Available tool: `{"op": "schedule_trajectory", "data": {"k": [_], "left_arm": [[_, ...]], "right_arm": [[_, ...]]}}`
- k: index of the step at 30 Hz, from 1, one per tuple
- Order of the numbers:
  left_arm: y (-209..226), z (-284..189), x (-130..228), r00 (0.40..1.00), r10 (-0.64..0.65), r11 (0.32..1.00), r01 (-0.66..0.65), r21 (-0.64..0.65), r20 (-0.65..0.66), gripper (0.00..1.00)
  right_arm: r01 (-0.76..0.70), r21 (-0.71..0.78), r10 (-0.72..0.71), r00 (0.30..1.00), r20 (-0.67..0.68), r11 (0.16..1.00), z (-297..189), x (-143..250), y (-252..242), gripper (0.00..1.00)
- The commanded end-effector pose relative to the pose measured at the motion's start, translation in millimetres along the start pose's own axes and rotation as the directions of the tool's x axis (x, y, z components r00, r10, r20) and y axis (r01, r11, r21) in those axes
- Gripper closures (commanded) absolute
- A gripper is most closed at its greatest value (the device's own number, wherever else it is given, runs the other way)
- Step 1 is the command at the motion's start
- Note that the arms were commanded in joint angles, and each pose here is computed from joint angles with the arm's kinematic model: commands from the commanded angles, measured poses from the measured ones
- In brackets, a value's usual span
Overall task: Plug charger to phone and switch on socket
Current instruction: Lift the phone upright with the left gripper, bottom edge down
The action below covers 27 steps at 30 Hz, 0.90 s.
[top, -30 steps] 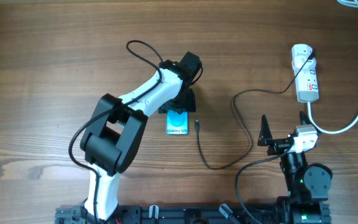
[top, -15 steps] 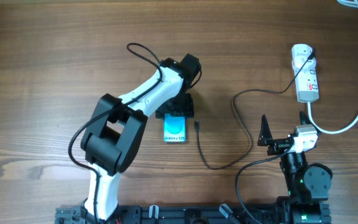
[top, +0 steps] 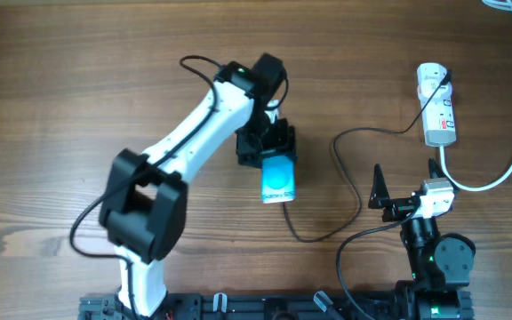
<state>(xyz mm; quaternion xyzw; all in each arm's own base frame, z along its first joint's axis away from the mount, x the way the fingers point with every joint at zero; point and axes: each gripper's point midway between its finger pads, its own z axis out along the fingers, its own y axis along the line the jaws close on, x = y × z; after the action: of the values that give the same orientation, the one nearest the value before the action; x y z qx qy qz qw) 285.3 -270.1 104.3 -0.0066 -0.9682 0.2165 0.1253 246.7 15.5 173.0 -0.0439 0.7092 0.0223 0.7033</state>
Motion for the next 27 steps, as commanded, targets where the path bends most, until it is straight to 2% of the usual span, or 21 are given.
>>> {"op": "schedule_trajectory", "data": {"k": [1,6,9,14,17,20,27], "left_arm": [[-54.9,-63.0,19.1,0.996,0.082,0.925,-0.067,0.375,-0.024,0.29],[-65.2,-105.8,21.0,0.996,0.073,0.82,-0.031,0.572,-0.051,0.31],[-69.4,-131.7,22.1,0.993,0.072,0.727,0.009,0.687,-0.09,0.3],[-78.4,-168.6,28.2,0.984,0.114,0.566,0.051,0.823,-0.139,0.31],[-83.0,-183.9,33.0,0.977,0.145,0.492,0.068,0.868,-0.159,0.31],[-83.2,-185.1,33.6,0.974,0.136,0.49,0.093,0.867,-0.181,0.31],[-80.0,-187.6,30.8,0.95,0.05,0.499,0.243,0.831,-0.308,0.33]], "right_arm": [[-0.007,0.011,0.007,1.0,0.007,1.0,-0.3,-1.4,-2.2,0.0],[-0.007,0.011,0.007,1.0,0.007,1.0,-0.3,-1.4,-2.2,0.0],[-0.007,0.011,0.007,1.0,0.007,1.0,-0.3,-1.4,-2.2,0.0],[-0.007,0.011,0.007,1.0,0.007,1.0,-0.3,-1.4,-2.2,0.0],[-0.007,0.011,0.007,1.0,0.007,1.0,-0.3,-1.4,-2.2,0.0],[-0.007,0.011,0.007,1.0,0.007,1.0,-0.3,-1.4,-2.2,0.0],[-0.007,0.011,0.007,1.0,0.007,1.0,-0.3,-1.4,-2.2,0.0]]}}
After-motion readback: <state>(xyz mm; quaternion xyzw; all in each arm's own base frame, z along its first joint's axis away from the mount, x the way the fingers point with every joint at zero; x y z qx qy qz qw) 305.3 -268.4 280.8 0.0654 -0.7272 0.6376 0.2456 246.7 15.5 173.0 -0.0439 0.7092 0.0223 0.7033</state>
